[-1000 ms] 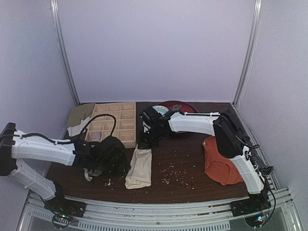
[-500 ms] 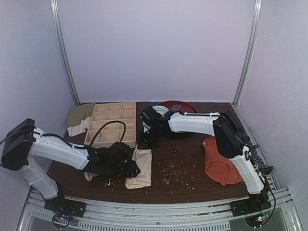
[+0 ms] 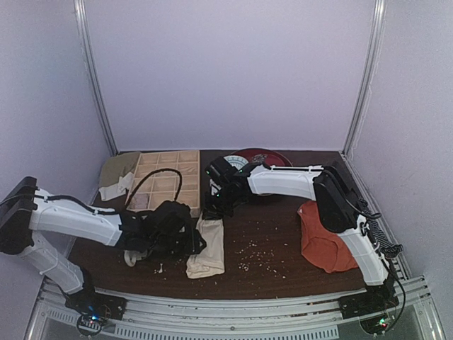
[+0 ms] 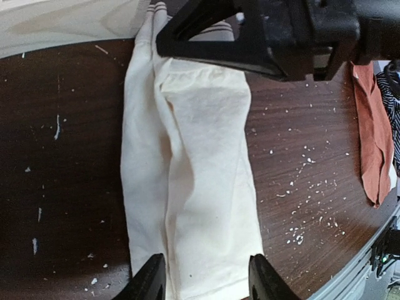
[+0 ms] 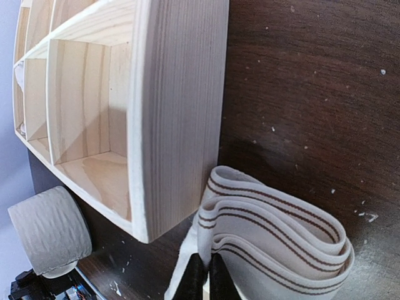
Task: Roll the underwear
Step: Fold the underwear at the center of the board.
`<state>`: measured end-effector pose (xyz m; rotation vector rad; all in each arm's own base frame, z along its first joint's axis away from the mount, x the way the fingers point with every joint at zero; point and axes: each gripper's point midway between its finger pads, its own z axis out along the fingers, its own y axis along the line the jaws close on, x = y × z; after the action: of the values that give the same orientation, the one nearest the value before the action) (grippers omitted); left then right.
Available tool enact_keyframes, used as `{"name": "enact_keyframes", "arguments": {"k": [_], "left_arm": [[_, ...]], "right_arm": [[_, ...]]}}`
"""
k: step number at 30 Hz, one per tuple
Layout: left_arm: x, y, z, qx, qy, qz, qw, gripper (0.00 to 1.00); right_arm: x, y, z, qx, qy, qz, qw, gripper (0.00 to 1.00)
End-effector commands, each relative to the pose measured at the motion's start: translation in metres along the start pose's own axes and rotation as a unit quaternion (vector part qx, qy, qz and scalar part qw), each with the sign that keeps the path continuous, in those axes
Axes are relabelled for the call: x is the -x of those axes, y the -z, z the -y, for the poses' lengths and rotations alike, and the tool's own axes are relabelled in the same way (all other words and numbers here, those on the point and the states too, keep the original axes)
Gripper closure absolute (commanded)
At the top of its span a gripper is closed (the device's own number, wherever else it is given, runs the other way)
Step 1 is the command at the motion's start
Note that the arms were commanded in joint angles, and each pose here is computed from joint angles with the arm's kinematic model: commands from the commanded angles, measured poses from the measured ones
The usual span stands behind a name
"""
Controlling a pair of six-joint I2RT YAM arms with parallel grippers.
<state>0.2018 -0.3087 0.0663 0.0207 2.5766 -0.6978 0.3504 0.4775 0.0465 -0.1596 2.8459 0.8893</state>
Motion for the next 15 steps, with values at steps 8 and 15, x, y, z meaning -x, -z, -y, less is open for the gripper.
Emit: {"name": "enact_keyframes", "arguments": {"k": [8,15], "left_arm": [[-0.004,-0.017,0.011,-0.014,-0.006,-0.023,1.000,0.45],[-0.007,-0.019,0.016,-0.030,-0.002,-0.030,0.999,0.57]], "right_arm": [[-0.005,-0.004,0.002,-0.005,0.002,-0.006,1.000,0.99],[-0.004,-0.005,0.004,-0.005,0.000,-0.005,1.000,0.98]]}}
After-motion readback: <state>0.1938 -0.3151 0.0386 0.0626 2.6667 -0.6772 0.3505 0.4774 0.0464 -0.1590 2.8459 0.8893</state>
